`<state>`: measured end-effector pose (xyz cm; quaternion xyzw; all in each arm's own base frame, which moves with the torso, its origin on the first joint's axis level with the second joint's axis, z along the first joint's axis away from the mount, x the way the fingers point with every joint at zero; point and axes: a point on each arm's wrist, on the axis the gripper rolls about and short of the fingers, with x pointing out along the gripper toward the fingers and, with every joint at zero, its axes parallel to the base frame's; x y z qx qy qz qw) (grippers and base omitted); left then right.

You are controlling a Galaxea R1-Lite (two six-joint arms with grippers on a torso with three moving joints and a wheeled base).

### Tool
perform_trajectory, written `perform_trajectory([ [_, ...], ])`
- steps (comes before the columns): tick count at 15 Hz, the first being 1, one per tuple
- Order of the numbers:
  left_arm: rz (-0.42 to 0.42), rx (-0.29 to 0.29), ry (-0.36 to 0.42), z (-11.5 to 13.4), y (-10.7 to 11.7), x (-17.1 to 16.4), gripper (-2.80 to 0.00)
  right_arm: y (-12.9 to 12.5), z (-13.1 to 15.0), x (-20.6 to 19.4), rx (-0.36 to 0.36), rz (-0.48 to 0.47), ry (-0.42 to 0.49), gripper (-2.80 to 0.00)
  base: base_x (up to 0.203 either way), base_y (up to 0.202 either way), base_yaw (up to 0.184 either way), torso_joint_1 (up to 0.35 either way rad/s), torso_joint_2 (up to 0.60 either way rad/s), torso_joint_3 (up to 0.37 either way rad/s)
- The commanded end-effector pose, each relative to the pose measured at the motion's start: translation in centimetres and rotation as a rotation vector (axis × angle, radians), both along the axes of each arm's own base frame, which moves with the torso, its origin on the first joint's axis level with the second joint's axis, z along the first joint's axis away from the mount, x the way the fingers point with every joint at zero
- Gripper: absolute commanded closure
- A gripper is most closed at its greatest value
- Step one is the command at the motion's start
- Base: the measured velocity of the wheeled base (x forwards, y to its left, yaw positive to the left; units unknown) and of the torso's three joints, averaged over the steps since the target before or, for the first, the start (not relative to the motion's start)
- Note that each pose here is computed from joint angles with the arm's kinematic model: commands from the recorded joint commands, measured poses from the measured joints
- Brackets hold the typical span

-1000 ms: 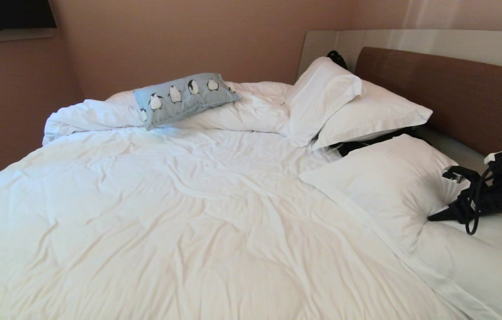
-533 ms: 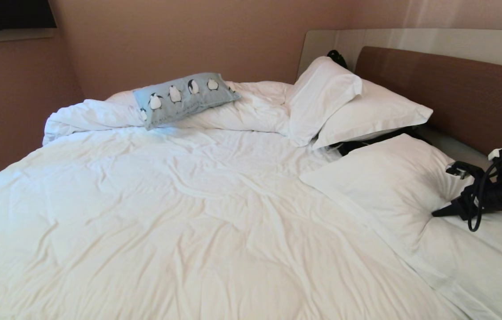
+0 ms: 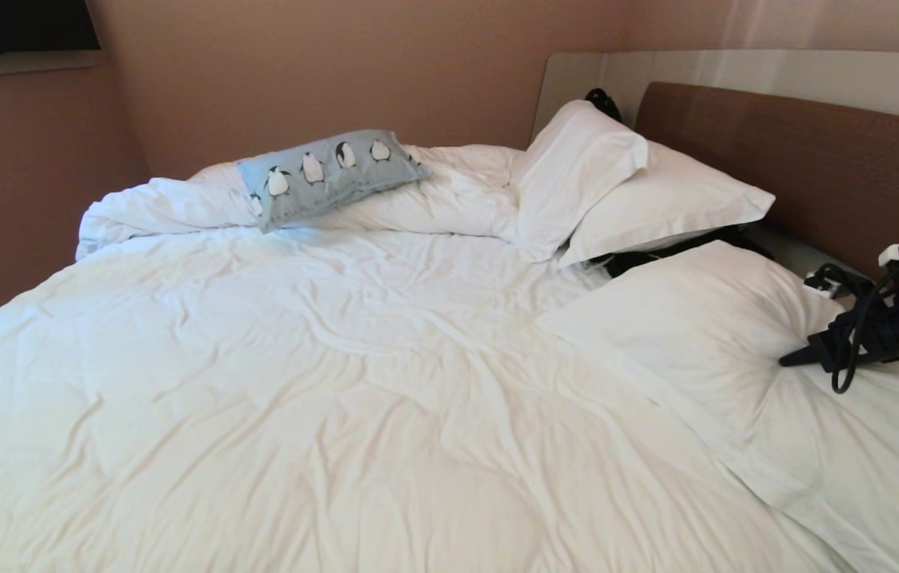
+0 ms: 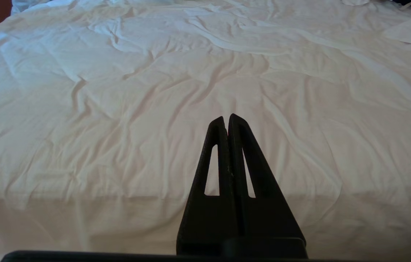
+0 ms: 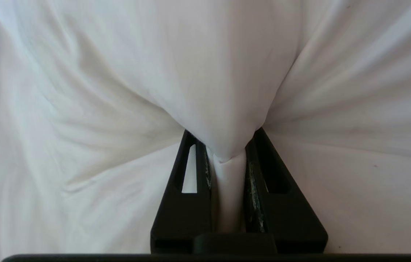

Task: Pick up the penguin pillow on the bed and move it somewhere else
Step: Place the pillow at the bedside

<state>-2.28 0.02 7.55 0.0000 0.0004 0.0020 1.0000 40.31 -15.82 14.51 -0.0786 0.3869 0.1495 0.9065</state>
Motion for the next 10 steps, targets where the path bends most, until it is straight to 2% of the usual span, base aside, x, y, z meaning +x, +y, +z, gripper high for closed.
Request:
perform_trajectory([
  [1,0.001,0.0,-0.001,0.0,0.0,0.0,0.0,0.5,1.0,0.1,0.054,-0.054,-0.01,0.0,0.0,0.0,0.0,0.0,0.0,0.0],
  [10,0.001,0.0,0.001,0.0,0.0,0.0,0.0,1.1,3.8,0.4,0.171,-0.181,-0.052,0.0,0.0,0.0,0.0,0.0,0.0,0.0],
])
